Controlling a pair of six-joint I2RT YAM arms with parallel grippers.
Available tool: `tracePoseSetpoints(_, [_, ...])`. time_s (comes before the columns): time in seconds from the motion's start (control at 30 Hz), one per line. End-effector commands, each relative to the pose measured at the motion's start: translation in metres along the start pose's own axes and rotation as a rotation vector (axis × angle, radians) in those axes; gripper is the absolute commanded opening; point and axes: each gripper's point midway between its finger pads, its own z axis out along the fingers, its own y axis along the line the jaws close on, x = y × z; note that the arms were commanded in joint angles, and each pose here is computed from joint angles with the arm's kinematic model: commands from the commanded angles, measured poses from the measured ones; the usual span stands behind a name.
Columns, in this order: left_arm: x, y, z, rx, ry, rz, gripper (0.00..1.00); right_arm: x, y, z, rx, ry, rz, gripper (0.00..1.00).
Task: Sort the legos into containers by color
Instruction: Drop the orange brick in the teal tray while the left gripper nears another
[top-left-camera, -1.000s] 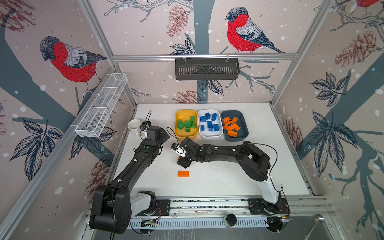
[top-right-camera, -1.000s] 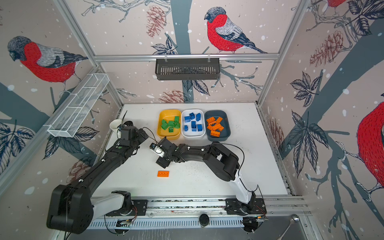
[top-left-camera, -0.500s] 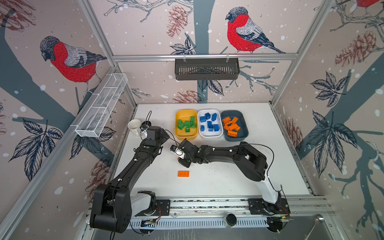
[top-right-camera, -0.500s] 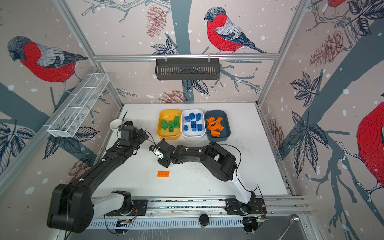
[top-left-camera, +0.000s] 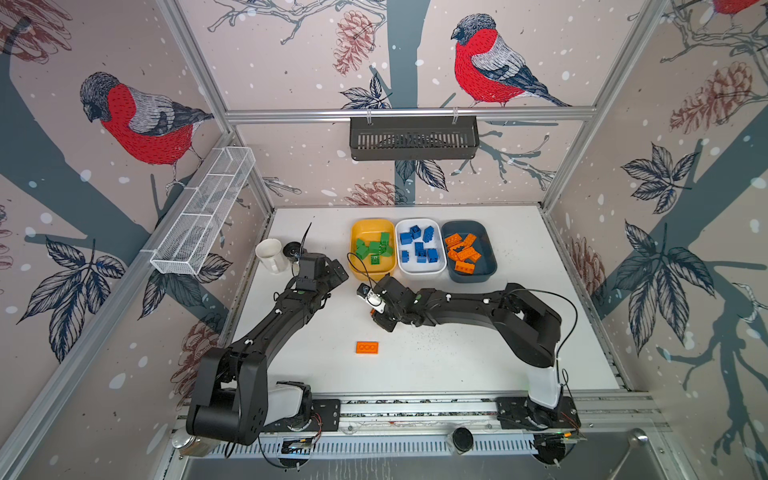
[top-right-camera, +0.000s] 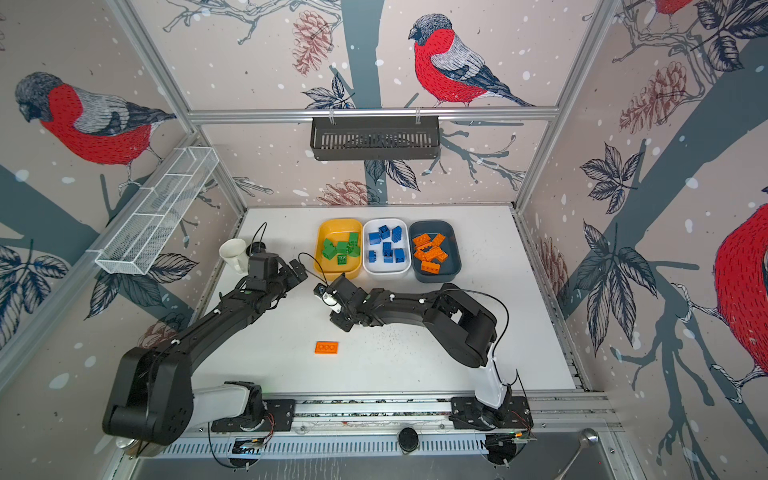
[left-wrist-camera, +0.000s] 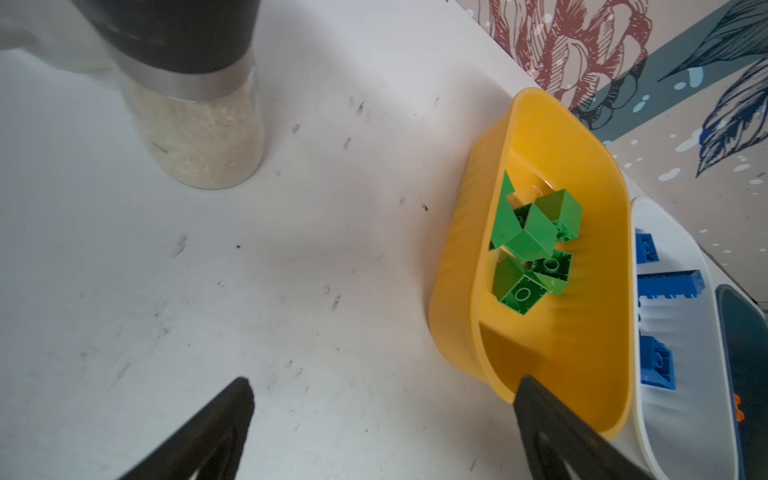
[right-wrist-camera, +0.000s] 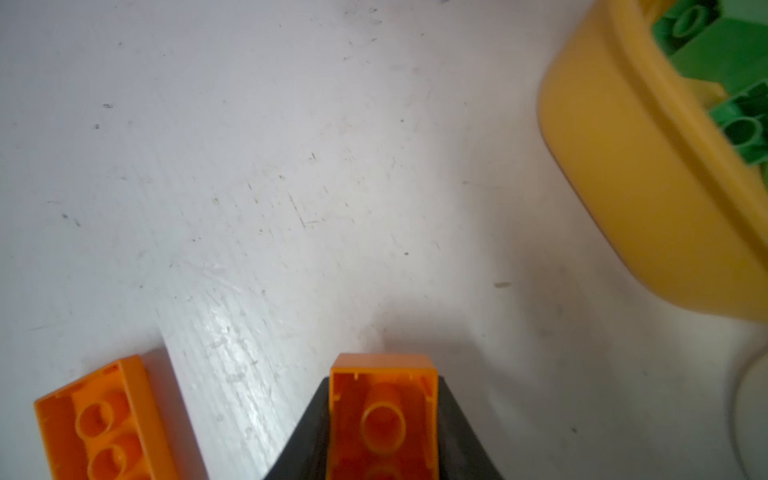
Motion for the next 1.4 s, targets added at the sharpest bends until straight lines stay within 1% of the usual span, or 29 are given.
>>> tracePoseSetpoints(0.0, [-0.003,-0.020,0.003,0.058,0.003,0.048,0.98,-0.008,-0.019,-0.018,0.067,-0.067,0.059,0.25])
tracePoseSetpoints(0.17, [0.002,-0.032,0.009,0.045,0.025,0.101,0.98,0.001,-0.047,-0.042,0.126,-0.096,0.135,0.25])
tracePoseSetpoints(0.3, [0.008,-0.042,0.013,0.059,0.047,0.120,0.98,0.003,-0.074,-0.063,0.179,-0.137,0.190,0.24])
tracePoseSetpoints(0.37, [0.013,-0.047,0.015,0.060,0.068,0.140,0.98,0.004,-0.095,-0.075,0.226,-0.162,0.240,0.24])
tracePoseSetpoints(0.5, [0.027,-0.045,0.011,0.033,0.128,0.189,0.98,0.007,-0.151,-0.100,0.325,-0.221,0.393,0.24])
tracePoseSetpoints(0.63, [0.053,-0.039,-0.002,0.007,0.207,0.240,0.98,0.014,-0.207,-0.124,0.463,-0.287,0.527,0.24])
tracePoseSetpoints(0.7, [0.066,-0.036,-0.010,-0.011,0.240,0.258,0.98,0.017,-0.228,-0.132,0.510,-0.307,0.574,0.24])
tracePoseSetpoints(0.8, [0.084,-0.029,-0.023,-0.028,0.290,0.264,0.98,0.025,-0.256,-0.139,0.569,-0.324,0.641,0.25])
tracePoseSetpoints(0.93, [0.105,-0.022,-0.038,-0.026,0.349,0.246,0.98,0.044,-0.296,-0.141,0.678,-0.301,0.748,0.26])
tracePoseSetpoints(1.07, [0.120,-0.018,-0.043,-0.017,0.394,0.231,0.98,0.057,-0.334,-0.136,0.706,-0.299,0.834,0.27])
tracePoseSetpoints(1.17, [0.127,-0.014,-0.043,-0.033,0.415,0.240,0.98,0.062,-0.354,-0.127,0.701,-0.273,0.851,0.29])
tracePoseSetpoints(1.23, [0.128,-0.012,-0.042,-0.046,0.419,0.248,0.98,0.063,-0.365,-0.122,0.724,-0.235,0.823,0.30])
tracePoseSetpoints(1.37, [0.129,-0.010,-0.044,-0.048,0.419,0.245,0.98,0.071,-0.380,-0.109,0.771,-0.111,0.732,0.32])
